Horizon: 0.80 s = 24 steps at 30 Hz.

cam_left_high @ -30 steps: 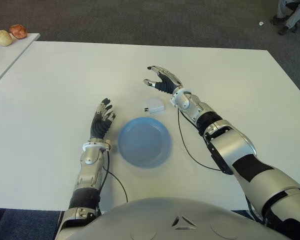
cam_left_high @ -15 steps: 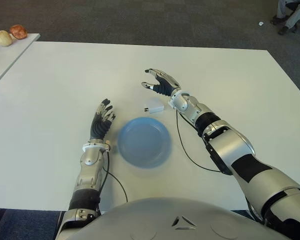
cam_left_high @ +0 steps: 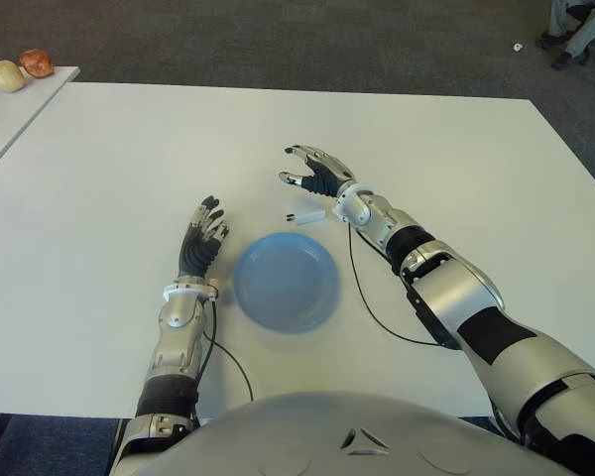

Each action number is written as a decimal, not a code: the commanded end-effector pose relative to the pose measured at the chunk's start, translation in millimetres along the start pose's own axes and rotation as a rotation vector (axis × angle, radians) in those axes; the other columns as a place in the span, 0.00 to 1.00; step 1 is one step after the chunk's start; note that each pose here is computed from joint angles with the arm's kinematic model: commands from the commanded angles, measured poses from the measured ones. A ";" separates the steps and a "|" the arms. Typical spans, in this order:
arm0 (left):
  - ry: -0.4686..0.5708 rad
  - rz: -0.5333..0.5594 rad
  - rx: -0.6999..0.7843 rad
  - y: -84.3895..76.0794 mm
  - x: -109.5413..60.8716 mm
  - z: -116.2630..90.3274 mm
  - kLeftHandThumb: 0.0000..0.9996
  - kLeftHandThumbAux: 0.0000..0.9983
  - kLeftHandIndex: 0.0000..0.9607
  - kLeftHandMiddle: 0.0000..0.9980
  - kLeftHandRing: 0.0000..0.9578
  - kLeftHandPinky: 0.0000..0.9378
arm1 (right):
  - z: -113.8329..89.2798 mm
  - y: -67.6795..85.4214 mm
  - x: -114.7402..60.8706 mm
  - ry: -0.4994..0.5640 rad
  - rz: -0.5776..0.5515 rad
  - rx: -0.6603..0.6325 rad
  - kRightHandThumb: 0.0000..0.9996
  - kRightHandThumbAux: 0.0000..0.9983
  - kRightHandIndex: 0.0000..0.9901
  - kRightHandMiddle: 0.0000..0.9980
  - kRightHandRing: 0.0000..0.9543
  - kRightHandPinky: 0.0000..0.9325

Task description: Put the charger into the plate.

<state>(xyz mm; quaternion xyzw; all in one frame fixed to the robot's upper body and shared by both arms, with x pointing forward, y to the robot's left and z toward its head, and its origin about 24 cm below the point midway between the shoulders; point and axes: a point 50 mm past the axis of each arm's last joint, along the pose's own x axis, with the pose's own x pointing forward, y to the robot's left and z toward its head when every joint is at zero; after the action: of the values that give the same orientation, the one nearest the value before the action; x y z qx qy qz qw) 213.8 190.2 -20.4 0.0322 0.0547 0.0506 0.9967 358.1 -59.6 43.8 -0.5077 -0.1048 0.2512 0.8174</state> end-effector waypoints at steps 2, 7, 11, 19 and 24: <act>0.070 0.000 0.002 1.9 -4.5 -11.3 0.03 0.61 0.00 0.11 0.15 0.19 | -5.3 11.5 -6.0 0.005 0.055 -0.025 0.33 0.19 0.00 0.00 0.00 0.00; 0.072 -0.003 0.004 2.6 -4.5 -11.3 0.03 0.61 0.00 0.11 0.14 0.18 | -6.8 14.3 -7.8 0.004 0.070 -0.031 0.33 0.19 0.00 0.00 0.00 0.00; 0.072 -0.004 0.006 3.7 -4.6 -11.2 0.03 0.61 0.00 0.10 0.14 0.18 | -8.4 16.6 -9.5 0.006 0.080 -0.036 0.33 0.19 0.00 0.00 0.00 0.00; 0.071 0.000 -0.003 5.0 -4.6 -11.3 0.04 0.63 0.00 0.11 0.14 0.19 | -14.2 20.4 -14.1 0.015 0.094 -0.050 0.32 0.20 0.00 0.00 0.00 0.00; 0.070 0.004 -0.007 5.6 -4.5 -11.6 0.04 0.64 0.00 0.11 0.15 0.19 | -19.0 21.7 -18.1 0.016 0.093 -0.068 0.32 0.20 0.00 0.00 0.00 0.00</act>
<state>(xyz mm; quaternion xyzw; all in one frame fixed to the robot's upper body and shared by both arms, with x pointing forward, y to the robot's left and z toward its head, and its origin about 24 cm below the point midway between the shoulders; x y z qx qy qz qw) 213.9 194.0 -20.2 0.0299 0.0562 0.0547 0.9965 348.3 -68.0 25.8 -0.5334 -0.0930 0.2781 0.7934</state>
